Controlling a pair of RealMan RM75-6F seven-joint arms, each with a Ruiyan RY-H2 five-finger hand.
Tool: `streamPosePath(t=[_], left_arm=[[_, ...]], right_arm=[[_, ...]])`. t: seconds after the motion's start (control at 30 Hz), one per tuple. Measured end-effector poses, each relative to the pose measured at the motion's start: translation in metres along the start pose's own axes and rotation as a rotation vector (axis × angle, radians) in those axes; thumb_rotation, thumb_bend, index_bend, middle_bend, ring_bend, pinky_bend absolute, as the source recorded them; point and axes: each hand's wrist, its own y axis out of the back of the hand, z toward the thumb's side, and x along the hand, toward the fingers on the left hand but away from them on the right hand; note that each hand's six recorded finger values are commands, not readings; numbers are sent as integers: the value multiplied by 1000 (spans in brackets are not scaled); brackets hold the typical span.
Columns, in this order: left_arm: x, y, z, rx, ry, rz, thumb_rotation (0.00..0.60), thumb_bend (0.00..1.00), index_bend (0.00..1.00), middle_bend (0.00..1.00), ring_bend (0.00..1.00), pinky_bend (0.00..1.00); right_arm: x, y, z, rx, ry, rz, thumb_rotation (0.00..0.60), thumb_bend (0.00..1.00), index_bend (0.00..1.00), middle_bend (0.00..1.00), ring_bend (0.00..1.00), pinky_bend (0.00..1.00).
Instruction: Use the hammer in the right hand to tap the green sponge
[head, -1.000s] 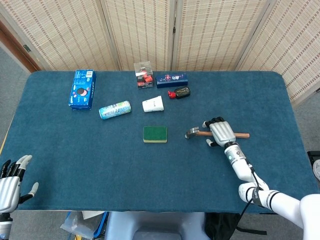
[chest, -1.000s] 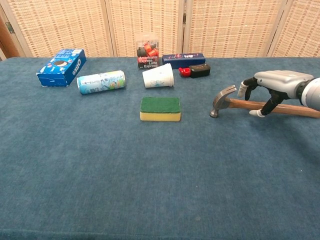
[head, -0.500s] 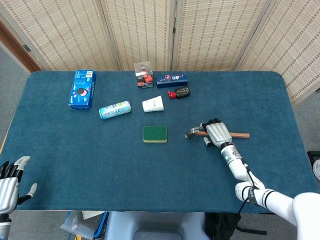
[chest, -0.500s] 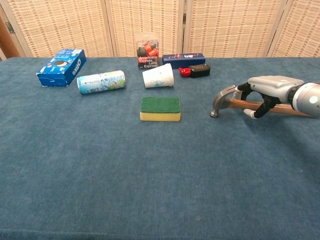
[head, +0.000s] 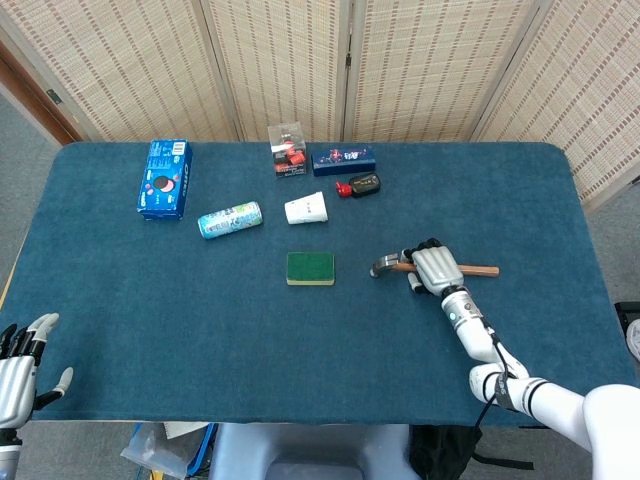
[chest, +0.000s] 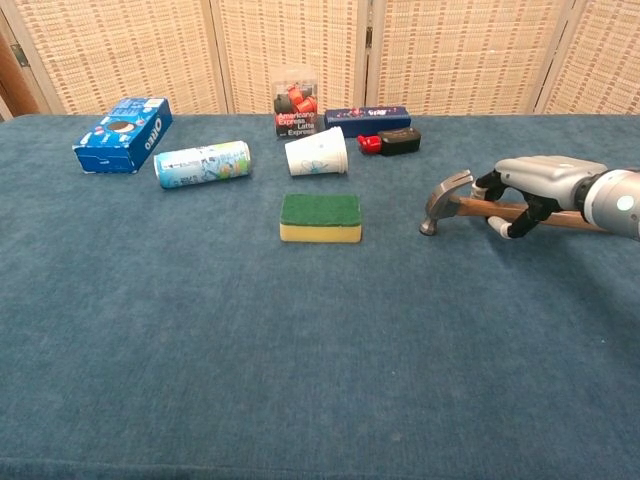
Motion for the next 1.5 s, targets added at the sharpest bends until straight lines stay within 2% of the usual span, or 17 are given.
streamPosePath(t=[0.53, 0.83, 0.93, 1.23, 1.5], left_arm=[[0, -3, -3, -4, 7, -4, 600, 318, 82, 126, 134, 37], [-1, -4, -6, -4, 15, -5, 600, 317, 82, 126, 134, 37], [-2, -4, -8, -4, 20, -5, 600, 317, 82, 126, 134, 37], [-4, -3, -13, -2, 30, -4, 600, 317, 81, 126, 134, 37], [-6, -3, -14, -1, 34, -6, 600, 317, 81, 126, 134, 37]], right_arm=[[-2, 0, -1, -4, -9, 6, 600, 537, 370, 416, 240, 149], [-3, -2, 0, 1, -13, 14, 600, 575, 436, 478, 302, 199], [-4, -3, 0, 0, -17, 18, 600, 616, 475, 514, 337, 236], [-1, 0, -1, -28, -23, -26, 600, 762, 604, 640, 499, 448], [4, 3, -1, -50, -5, -51, 600, 807, 654, 682, 559, 575]])
